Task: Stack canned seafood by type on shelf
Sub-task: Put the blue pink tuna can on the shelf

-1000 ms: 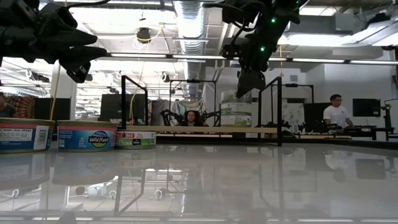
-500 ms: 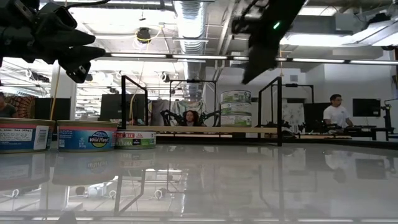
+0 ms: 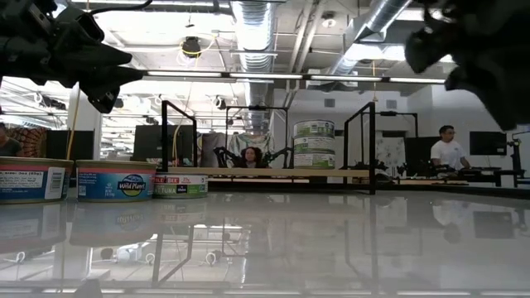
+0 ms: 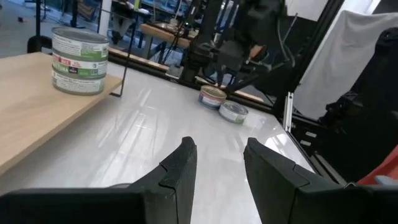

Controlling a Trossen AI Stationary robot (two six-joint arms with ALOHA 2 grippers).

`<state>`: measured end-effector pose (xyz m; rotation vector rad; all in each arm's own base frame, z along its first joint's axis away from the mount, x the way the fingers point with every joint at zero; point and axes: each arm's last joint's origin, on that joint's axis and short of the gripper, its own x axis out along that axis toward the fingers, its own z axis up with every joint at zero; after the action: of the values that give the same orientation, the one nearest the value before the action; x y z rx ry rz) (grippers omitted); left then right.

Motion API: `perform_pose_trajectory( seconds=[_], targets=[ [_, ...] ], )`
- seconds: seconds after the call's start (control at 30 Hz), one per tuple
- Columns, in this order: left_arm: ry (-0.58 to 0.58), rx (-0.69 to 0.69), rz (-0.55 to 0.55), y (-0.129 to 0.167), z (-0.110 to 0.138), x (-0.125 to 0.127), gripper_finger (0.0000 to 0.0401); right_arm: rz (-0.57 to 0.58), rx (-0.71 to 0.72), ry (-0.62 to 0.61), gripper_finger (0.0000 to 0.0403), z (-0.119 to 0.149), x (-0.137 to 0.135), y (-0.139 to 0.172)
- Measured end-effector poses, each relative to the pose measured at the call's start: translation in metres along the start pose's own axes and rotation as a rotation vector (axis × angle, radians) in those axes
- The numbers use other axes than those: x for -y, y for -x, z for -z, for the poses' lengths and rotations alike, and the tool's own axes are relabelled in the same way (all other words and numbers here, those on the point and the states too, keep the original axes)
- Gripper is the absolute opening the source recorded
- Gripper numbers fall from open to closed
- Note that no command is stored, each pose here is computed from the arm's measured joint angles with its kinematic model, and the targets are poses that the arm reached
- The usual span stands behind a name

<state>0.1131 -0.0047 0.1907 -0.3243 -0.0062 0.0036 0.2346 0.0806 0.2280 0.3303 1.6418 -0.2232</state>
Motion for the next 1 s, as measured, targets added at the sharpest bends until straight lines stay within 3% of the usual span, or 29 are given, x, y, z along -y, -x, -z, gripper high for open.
perform_pose_trajectory(
  seconds=[0.37, 0.73, 1.0],
  targets=[
    [0.019, -0.006, 0.009, 0.000, 0.000, 0.000, 0.0126, 0.129, -0.187, -0.002, 0.0131, 0.016, 0.025, -0.028],
    [0.013, -0.007, 0.011, 0.000, 0.000, 0.000, 0.0126, 0.178, -0.295, 0.040, 0.0127, 0.023, 0.049, -0.050],
    [0.013, -0.006, 0.009, 0.000, 0.000, 0.000, 0.0126, 0.239, -0.229, 0.036, 0.0112, 0.020, 0.057, -0.059]
  ],
)
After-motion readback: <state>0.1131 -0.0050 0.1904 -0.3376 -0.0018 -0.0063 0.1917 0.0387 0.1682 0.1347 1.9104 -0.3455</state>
